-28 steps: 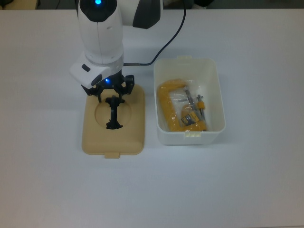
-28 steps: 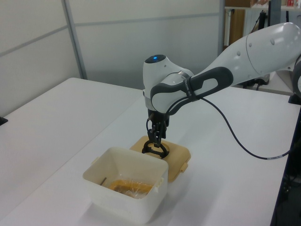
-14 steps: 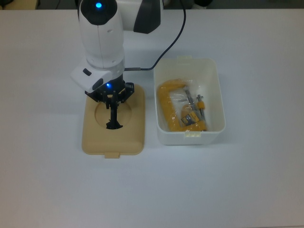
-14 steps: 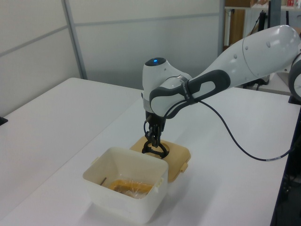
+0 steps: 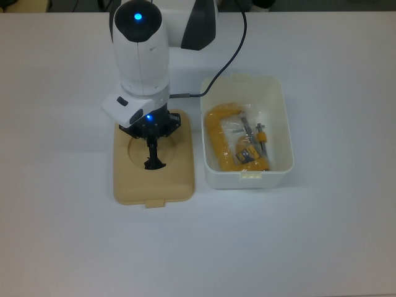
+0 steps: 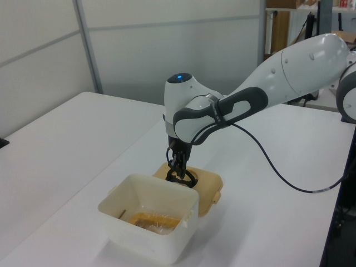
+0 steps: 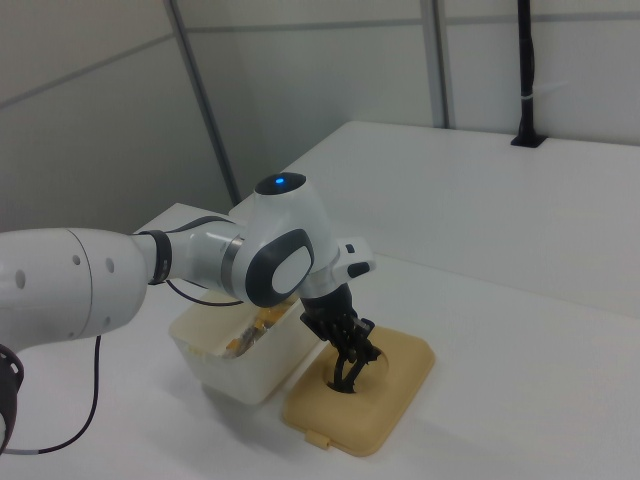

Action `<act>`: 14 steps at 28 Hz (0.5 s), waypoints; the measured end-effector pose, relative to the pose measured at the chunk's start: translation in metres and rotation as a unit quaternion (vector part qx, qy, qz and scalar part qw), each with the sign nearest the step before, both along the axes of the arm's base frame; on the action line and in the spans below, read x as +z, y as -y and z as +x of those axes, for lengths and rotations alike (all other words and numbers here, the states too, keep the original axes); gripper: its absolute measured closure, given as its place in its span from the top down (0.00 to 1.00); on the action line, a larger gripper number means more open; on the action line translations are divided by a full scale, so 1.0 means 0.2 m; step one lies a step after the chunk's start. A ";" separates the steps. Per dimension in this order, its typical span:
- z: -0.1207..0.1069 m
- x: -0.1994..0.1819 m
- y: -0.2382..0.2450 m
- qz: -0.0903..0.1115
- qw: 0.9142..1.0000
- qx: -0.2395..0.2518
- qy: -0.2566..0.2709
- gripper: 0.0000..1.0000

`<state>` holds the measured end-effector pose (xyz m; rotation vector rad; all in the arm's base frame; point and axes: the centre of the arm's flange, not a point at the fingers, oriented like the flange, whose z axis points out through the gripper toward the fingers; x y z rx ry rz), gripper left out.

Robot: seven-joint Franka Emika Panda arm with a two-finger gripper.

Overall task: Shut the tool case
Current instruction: 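Lift the beige lid by its handle and carry it over the white box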

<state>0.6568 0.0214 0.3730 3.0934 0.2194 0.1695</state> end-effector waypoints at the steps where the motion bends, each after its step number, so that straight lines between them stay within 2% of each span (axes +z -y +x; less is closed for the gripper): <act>1: 0.00 0.00 0.00 0.000 1.000 0.000 0.000 0.11; 9: 0.02 0.10 0.04 0.000 1.000 -0.006 0.018 0.11; 14: 0.01 0.33 0.14 0.001 1.000 -0.027 0.007 0.11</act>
